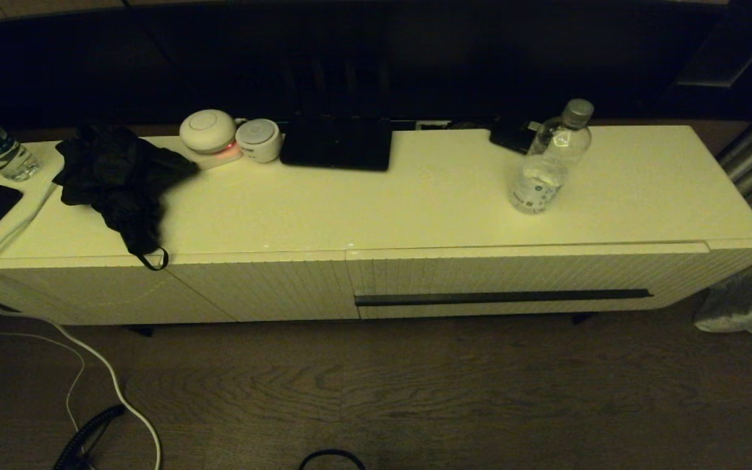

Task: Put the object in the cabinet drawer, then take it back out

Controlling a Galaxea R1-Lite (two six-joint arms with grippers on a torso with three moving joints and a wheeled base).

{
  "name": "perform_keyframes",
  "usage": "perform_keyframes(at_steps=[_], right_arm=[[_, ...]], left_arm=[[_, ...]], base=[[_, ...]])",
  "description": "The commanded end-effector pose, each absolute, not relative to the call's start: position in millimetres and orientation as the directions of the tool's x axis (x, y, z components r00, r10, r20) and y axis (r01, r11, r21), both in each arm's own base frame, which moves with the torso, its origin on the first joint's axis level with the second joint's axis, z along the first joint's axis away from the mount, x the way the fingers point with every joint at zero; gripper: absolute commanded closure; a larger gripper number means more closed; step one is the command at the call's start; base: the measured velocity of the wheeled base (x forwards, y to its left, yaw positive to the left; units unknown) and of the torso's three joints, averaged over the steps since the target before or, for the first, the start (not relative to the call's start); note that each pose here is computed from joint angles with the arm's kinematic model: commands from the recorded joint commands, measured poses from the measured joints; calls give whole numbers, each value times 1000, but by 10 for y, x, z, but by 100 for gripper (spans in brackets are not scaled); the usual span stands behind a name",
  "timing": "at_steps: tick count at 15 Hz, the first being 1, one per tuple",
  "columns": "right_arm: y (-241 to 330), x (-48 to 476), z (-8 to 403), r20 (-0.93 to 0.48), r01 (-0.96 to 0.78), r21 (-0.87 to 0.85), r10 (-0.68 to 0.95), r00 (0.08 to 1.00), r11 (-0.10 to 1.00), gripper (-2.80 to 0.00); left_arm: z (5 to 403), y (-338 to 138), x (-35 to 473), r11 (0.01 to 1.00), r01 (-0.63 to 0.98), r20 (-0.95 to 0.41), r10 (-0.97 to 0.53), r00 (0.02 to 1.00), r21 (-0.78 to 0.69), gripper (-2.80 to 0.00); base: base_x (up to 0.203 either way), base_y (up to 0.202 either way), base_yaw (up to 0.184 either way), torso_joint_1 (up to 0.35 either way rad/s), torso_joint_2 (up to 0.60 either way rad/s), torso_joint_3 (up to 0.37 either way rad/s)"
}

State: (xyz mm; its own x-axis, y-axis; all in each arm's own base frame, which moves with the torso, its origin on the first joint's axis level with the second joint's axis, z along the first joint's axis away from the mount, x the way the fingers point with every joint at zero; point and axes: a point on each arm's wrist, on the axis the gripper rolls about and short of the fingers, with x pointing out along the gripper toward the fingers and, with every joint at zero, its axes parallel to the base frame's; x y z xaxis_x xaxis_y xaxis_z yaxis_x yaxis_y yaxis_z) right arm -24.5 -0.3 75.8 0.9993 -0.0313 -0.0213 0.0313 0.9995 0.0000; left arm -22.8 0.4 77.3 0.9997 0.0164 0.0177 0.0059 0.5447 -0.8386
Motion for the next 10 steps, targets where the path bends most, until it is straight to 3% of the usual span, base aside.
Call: perform_keyframes(at_steps=[1,10], right_arm=[[-2,-241,757,-26,29,-5,-29,999,1000,0],[-3,-243,760,-26,31,1,-31,999,1000,0]], left_arm=[[773,4,-229,540,8,20,17,1000,-842,0],[773,4,-229,540,8,20,17,1000,-842,0]], base=[[0,0,0,0,0,0],[0,0,0,0,0,0]])
